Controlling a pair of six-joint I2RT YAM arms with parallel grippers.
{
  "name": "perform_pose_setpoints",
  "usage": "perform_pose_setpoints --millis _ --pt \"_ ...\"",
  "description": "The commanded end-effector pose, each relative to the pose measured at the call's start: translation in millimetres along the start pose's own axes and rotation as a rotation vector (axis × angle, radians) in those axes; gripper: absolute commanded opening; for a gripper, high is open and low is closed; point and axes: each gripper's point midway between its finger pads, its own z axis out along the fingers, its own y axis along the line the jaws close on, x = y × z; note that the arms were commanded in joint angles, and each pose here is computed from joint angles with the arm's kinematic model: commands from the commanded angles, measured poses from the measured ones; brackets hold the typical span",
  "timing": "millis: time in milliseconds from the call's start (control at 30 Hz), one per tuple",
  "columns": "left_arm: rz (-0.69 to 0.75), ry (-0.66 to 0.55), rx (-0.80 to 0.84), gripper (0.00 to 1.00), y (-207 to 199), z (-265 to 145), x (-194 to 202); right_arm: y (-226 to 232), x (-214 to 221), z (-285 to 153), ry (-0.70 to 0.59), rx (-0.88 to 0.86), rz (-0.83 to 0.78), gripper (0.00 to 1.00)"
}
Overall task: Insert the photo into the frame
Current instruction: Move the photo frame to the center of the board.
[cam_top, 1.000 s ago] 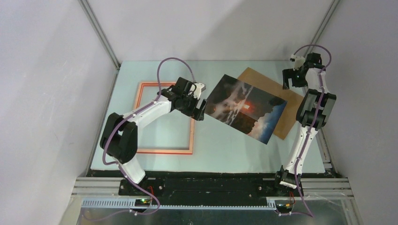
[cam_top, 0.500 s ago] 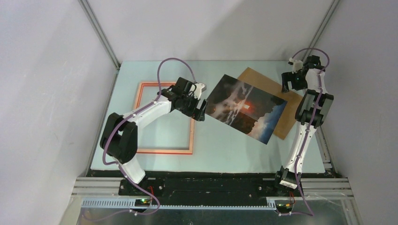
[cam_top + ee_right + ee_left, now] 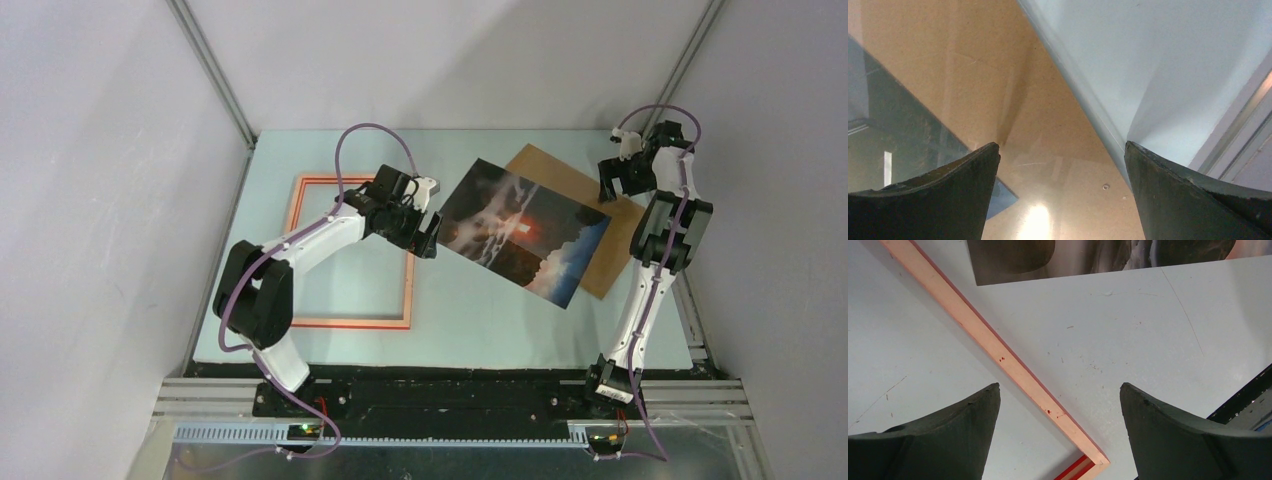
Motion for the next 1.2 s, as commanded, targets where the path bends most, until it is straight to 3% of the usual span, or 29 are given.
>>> perform_pose_setpoints --millis 0,367,733,900,1167 --pt "0.023 -0.058 0.010 0.94 -3.9 -10.4 -16.9 36.3 24.4 -11.7 0.067 -0.119 0.041 0.99" --pt "-0.065 0.003 0.032 0.94 -6.1 8.1 -2.7 77.0 56.8 -27.7 0.096 -0.139 0.121 0.95" --pt "-0.236 0.121 0.201 0.93 -51.8 52.9 -1.0 105.3 74.7 -51.9 0.053 -0.099 0.243 0.92" --pt "-0.248 0.100 0.225 0.93 -70.0 55.7 -19.7 94.4 76.7 -68.6 0.017 -0.007 0.276 0.91" --pt "-0.248 0.150 0.213 0.93 -79.6 81.9 -10.8 68.0 105.3 -96.4 0.003 0.048 0.377 0.90"
